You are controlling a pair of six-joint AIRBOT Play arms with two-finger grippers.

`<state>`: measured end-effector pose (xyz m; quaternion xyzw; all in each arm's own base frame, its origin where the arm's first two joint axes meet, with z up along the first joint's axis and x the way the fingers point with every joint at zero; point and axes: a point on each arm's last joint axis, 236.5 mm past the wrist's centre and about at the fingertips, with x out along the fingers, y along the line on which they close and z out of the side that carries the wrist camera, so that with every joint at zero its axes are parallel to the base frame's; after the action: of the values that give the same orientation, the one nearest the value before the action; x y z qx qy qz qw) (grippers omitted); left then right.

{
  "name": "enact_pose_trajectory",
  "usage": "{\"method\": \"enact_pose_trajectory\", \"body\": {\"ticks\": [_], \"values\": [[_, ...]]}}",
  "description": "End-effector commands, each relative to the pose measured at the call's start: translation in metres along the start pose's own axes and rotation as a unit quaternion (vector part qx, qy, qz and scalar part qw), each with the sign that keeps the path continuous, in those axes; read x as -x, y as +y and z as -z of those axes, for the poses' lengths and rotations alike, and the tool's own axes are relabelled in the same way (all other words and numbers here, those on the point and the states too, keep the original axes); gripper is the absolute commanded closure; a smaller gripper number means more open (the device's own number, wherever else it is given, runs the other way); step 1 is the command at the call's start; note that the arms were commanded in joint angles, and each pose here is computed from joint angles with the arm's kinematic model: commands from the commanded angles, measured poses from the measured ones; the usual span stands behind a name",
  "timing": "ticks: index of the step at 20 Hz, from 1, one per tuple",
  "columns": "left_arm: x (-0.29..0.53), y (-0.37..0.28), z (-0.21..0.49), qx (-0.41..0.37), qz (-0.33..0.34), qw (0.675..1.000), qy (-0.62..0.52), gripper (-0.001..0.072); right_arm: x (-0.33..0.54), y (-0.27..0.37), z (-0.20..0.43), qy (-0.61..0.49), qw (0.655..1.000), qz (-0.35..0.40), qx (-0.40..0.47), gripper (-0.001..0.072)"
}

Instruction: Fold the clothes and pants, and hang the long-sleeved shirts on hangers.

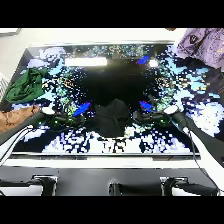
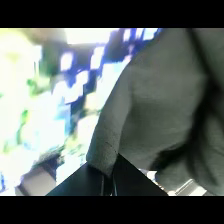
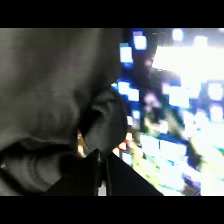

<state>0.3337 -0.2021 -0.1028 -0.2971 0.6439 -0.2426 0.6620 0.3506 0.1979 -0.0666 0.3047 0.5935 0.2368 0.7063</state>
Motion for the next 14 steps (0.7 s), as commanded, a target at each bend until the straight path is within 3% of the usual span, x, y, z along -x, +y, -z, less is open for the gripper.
{"method": "enact_pose_trajectory", "body": {"ticks": [1, 5, 8, 11, 14], "values": [[0.028, -0.027, -0.033, -0.039, 0.022, 0.998, -0.038, 0.0696, 0.024, 0.018, -0.015, -0.031, 0.999, 0.012, 0.041, 0.0685], [0.161, -0.107, -0.117, -0.143, 0.021, 0.97, -0.193, 0.0697, 0.133, 0.087, -0.093, -0.173, 0.965, 0.09, 0.173, 0.0685], [0.297, -0.208, -0.141, -0.262, 0.027, 0.903, -0.339, 0.0696, 0.267, 0.19, -0.132, -0.327, 0.895, 0.115, 0.281, 0.0684], [0.405, -0.295, -0.111, -0.353, 0.025, 0.822, -0.446, 0.0695, 0.387, 0.273, -0.113, -0.441, 0.814, 0.13, 0.354, 0.0683], [0.475, -0.329, -0.063, -0.363, -0.01, 0.774, -0.518, 0.0695, 0.477, 0.314, -0.058, -0.515, 0.751, 0.15, 0.385, 0.0683]]}}
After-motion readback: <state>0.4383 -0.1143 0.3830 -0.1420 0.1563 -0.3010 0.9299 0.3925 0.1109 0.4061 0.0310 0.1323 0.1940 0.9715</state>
